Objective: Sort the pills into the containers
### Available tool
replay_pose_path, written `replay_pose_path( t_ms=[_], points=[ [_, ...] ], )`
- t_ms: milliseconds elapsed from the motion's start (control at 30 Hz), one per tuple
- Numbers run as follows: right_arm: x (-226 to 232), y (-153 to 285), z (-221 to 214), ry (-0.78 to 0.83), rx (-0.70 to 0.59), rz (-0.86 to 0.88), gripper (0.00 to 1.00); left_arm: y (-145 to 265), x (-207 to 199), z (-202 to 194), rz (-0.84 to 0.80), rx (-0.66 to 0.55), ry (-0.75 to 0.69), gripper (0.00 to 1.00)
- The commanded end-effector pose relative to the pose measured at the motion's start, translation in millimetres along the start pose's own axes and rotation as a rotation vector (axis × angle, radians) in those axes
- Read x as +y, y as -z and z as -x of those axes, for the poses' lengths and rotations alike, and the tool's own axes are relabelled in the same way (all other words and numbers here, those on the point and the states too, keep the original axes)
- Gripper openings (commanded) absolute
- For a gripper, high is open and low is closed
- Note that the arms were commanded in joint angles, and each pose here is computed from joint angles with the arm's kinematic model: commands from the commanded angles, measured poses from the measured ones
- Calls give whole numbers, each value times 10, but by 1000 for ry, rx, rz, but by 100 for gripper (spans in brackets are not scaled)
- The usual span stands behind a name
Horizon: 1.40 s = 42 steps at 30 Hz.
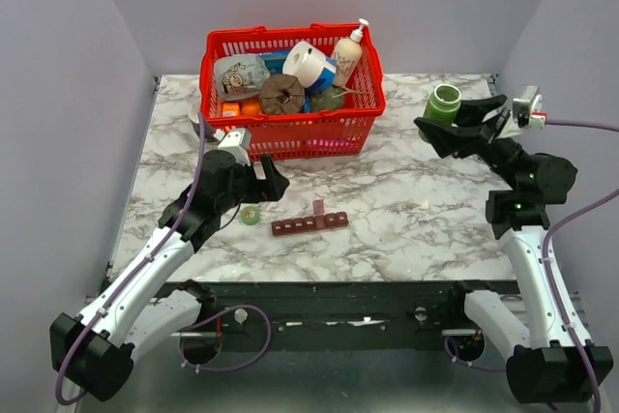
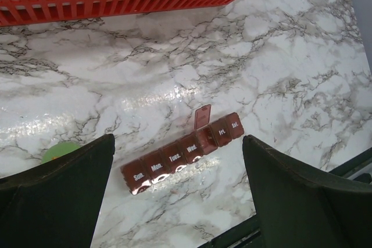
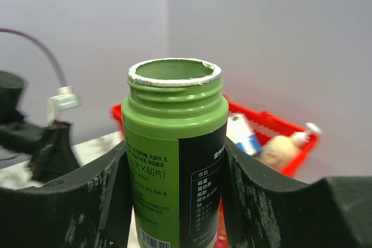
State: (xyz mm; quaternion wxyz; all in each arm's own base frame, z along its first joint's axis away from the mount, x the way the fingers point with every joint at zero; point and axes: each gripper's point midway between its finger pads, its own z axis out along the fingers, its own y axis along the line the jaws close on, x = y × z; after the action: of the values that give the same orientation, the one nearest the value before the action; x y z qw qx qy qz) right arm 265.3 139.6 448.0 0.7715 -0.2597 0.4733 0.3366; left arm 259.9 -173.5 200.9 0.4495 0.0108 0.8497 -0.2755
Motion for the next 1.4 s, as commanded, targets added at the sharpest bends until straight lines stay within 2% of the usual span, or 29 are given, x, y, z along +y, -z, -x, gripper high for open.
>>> replay_pose_path(
  t_ms=[0,100,133,167,200,233,267,333,400,433,467,533,567,600,633,667,733,767,867,900,933,1000,1100,1367],
  points=[
    [433,44,206,-201,10,215,1,38,-53,30,-31,-7,-12,99],
    [356,-1,138,-288,18,178,1,43,-77,39,-41,-4,-19,99],
    [403,10,72,-278,62,221,0,54,-89,35,-50,-4,-22,99],
    [457,7,70,-195,99,286,1,69,-133,21,-77,3,-33,99],
    [536,68,-62,-143,161,364,1,102,-164,40,-101,-10,-63,99],
    [672,324,-550,-183,335,490,1,169,-201,66,-131,-36,-106,99],
    [650,363,-674,-100,341,545,1,188,-205,71,-138,-45,-121,99],
    [753,460,-729,-148,361,658,0,247,-215,99,-151,-73,-157,99],
    [741,501,-879,-144,365,656,1,285,-217,106,-158,-85,-183,99],
    [662,474,-929,-86,371,611,1,299,-210,123,-157,-94,-210,99],
    [725,503,-1052,-35,371,641,0,305,-206,126,-157,-96,-224,99],
    [736,554,-1188,-82,404,642,1,333,-210,138,-163,-105,-254,99],
    [721,561,-1267,-13,386,667,1,330,-197,130,-162,-105,-280,99],
    [701,595,-1416,-20,398,679,1,336,-197,136,-165,-112,-295,99],
    [802,724,-1548,-77,443,689,1,327,-177,102,-166,-108,-310,99],
    [829,733,-1685,37,426,748,1,324,-189,85,-182,-109,-341,99],
    [930,952,-2045,-31,564,811,1,323,-176,63,-188,-116,-359,99],
    [944,948,-2104,72,524,882,1,329,-189,50,-199,-117,-367,99],
    [989,1022,-2319,21,555,945,1,369,-174,49,-206,-146,-411,99],
    [994,1029,-2386,13,571,953,1,405,-146,98,-188,-179,-437,99],
    [939,989,-2498,75,580,966,1,404,-99,82,-171,-184,-444,99],
    [1016,995,-2637,42,641,963,1,454,-1,157,-111,-232,-459,99],
    [1022,874,-2806,87,697,968,1,497,125,211,-42,-275,-475,99],
    [956,699,-3192,113,864,916,1,621,579,430,238,-354,-457,99]
  ],
)
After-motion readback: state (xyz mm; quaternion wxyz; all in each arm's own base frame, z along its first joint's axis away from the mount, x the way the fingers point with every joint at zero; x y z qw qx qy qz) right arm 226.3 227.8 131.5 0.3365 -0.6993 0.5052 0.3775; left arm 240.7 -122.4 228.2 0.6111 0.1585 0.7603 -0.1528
